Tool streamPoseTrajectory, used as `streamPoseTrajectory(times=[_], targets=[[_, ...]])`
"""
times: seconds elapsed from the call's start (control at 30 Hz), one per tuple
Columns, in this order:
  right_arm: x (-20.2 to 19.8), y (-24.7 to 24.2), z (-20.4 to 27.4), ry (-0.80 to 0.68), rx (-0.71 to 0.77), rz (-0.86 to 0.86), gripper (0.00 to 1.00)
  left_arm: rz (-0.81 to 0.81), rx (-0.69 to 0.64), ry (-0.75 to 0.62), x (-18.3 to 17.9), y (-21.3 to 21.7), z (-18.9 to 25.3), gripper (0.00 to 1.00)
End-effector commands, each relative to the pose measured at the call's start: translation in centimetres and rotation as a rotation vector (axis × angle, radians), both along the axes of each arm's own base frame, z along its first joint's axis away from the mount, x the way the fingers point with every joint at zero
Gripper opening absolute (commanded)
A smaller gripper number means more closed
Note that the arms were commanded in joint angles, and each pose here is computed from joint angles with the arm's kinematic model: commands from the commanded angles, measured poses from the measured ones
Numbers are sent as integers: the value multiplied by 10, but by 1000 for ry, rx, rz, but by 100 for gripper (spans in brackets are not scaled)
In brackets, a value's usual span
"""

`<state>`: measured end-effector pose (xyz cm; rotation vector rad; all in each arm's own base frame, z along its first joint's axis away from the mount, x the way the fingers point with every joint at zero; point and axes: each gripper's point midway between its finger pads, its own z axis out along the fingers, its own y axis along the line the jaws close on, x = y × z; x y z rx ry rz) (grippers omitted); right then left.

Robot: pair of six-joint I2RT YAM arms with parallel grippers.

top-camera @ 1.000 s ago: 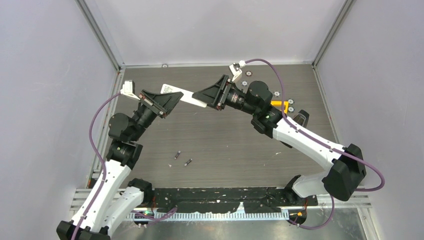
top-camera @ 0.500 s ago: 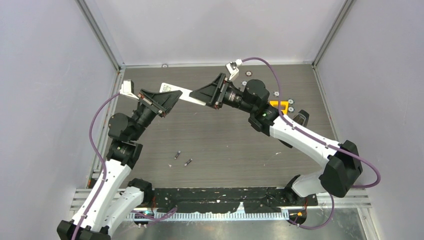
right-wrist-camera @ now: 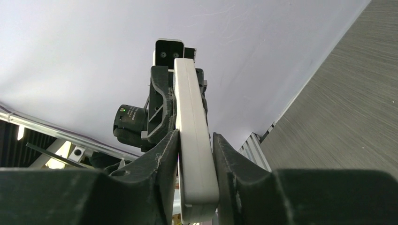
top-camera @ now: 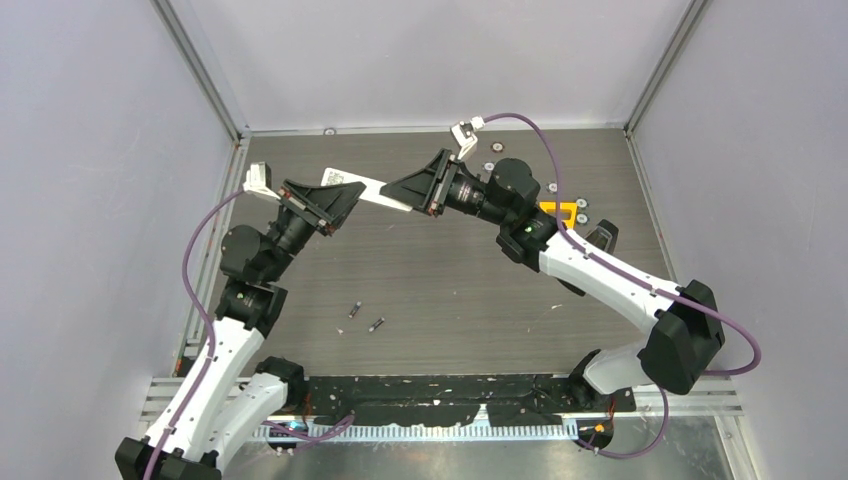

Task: Load the batteries into the remote control

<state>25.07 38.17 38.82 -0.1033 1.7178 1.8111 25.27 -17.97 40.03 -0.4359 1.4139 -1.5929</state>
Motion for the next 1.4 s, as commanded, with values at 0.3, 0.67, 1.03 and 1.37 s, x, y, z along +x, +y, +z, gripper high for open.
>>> streamPoseTrajectory(times=[0.3,0.67,1.03,1.37], targets=[[-16,-2,6,-81,27,48,17,41,-96,-104,-6,12,34,0],[-17,-8,7,-94,55,42,14,124,-160,-108,-2,28,27,0],[-1,-9,-6,-20,-12,-14,39,114,-140,-117,-2,25,26,0],[6,-14,-9,-7,-31,-32,56,110,-93,-118,0,21,27,0]])
